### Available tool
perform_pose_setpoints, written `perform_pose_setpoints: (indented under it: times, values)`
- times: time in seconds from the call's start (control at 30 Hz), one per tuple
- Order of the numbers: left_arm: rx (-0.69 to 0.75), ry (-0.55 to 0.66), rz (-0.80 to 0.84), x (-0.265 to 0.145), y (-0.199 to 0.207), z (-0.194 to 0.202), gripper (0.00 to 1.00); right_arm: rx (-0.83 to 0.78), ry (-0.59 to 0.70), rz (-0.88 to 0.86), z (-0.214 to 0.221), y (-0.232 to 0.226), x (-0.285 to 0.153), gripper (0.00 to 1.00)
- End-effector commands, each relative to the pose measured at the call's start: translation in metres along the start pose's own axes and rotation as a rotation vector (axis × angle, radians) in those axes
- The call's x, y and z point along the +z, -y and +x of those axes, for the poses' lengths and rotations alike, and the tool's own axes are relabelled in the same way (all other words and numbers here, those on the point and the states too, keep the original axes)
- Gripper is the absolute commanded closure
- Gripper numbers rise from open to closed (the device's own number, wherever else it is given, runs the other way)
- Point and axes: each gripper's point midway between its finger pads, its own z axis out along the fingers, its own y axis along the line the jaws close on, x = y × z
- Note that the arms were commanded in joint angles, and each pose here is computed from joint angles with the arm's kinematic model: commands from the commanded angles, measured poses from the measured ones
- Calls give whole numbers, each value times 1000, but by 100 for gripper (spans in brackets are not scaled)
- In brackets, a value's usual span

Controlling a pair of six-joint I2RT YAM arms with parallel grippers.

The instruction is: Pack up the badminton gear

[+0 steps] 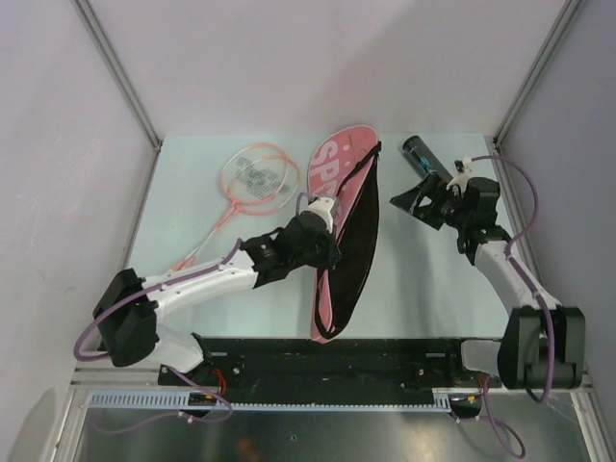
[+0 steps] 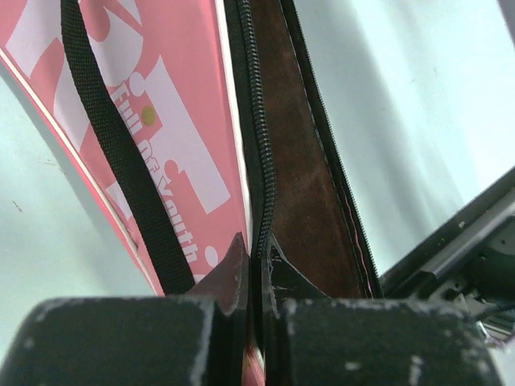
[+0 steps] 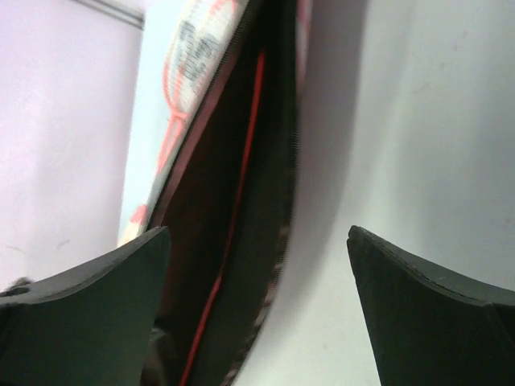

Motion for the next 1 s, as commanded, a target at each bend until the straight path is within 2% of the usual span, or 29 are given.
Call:
perform_pose_setpoints:
  times: [0.0, 0.03, 0.1, 0.27, 0.4, 0.5, 0.6, 0.63, 0.73, 0.77, 0.8, 0.83, 0.87, 0.9, 0.97]
  values:
    - [-57, 148, 131, -28, 24, -37, 100, -85, -108, -89, 13, 8, 20, 7]
    - [-58, 145, 131, -28, 22, -33, 100, -118, -83, -51, 12, 13, 30, 9]
    - [-65, 165, 148, -34, 23, -36, 100, -152, -69, -82, 10, 11, 47, 10]
    - [-73, 175, 177, -40, 21, -34, 100, -151, -84, -101, 22, 6, 79, 11]
    - [-78, 184, 196, -45, 21, -35, 100, -166, -60, -64, 26, 4, 90, 16]
    - [-90, 198, 224, -50, 24, -36, 100, -207, -13, -58, 24, -1, 104, 26]
    - [-102, 226, 257, -54, 25, -35, 100, -218, 33, -83, 15, -10, 119, 48]
    - [-106, 221, 254, -52, 22, -28, 100, -225, 41, -81, 13, -11, 122, 70]
    - [-134, 217, 235, -48, 10, -19, 100, -286, 88, 1, 0, -16, 128, 100]
    - [-155, 213, 217, -45, 1, -19, 99, -312, 116, 11, -9, -24, 126, 100]
    - [-194, 191, 221, -43, -3, -15, 94, -323, 118, 35, -10, -24, 125, 100]
    - [-226, 161, 201, -38, -14, -4, 77, -342, 146, 69, -12, -27, 124, 100]
    - [-272, 159, 170, -34, -31, -6, 70, -348, 156, 83, -13, -29, 124, 100]
    - [-314, 105, 183, -29, -36, 5, 61, -353, 174, 103, -17, -31, 122, 100]
    - [-352, 95, 159, -23, -54, 3, 52, -365, 168, 138, -11, -33, 123, 100]
